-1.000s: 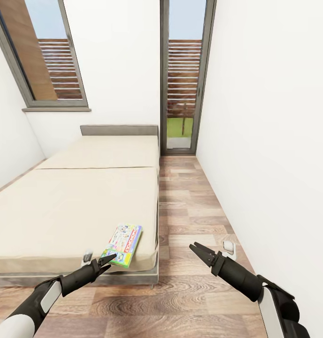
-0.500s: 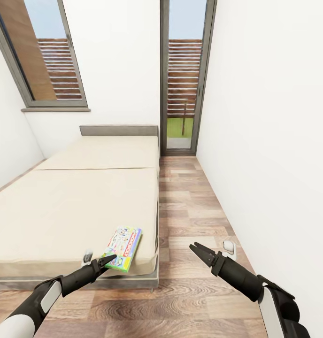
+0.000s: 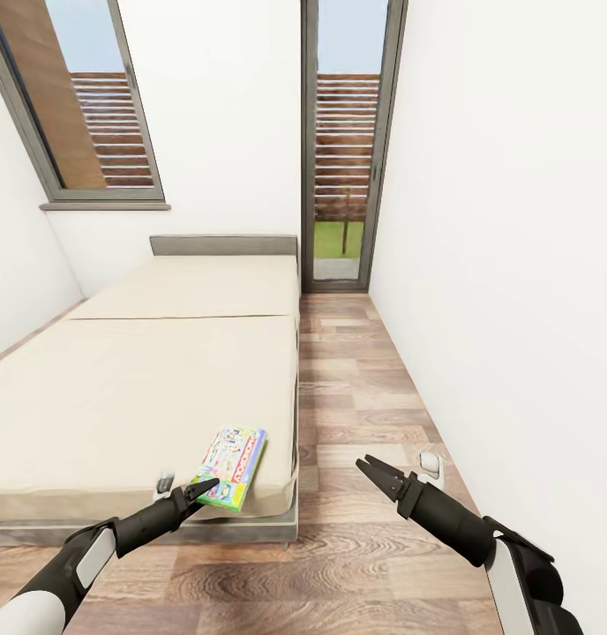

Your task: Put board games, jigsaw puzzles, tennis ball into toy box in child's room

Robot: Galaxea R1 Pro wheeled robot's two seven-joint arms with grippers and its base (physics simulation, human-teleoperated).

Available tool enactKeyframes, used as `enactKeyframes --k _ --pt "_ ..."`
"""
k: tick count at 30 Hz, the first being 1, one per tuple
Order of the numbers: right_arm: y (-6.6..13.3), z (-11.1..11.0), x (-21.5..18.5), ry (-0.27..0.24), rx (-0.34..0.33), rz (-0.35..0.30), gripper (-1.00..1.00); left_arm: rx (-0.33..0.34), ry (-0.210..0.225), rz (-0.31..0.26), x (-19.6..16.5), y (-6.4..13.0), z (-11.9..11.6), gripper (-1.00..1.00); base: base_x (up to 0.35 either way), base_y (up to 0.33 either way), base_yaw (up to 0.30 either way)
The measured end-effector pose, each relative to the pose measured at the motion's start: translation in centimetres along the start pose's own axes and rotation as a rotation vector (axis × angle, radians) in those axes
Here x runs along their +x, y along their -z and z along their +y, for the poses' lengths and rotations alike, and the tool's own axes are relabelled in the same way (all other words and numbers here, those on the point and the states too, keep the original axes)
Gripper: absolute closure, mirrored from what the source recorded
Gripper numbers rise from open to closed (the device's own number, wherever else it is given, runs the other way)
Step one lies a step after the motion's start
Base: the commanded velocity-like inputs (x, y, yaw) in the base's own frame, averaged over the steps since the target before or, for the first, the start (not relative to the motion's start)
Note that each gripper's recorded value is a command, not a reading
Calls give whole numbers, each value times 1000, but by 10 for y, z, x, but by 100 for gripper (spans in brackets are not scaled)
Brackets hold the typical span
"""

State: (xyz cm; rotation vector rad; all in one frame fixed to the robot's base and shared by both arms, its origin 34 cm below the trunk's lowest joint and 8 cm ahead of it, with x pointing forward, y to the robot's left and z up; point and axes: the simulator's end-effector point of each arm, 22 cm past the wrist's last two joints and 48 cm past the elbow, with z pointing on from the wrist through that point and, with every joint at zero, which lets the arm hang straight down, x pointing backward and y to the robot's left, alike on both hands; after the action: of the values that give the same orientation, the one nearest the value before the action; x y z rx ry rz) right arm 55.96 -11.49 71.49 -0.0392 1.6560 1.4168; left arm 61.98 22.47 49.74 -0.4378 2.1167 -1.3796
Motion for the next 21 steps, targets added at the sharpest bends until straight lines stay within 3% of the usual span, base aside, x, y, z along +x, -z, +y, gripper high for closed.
enactKeyframes --k 5,6,21 --pt "0 0 0 0 0 0 -100 0 0 0 0 0 0 -100 0 0 0" --pt "0 0 0 0 0 0 -100 0 0 0 0 0 0 100 0 0 0" --pt "-1 3 -3 0 0 0 -100 13 15 -14 -6 1 -7 100 0 0 0"
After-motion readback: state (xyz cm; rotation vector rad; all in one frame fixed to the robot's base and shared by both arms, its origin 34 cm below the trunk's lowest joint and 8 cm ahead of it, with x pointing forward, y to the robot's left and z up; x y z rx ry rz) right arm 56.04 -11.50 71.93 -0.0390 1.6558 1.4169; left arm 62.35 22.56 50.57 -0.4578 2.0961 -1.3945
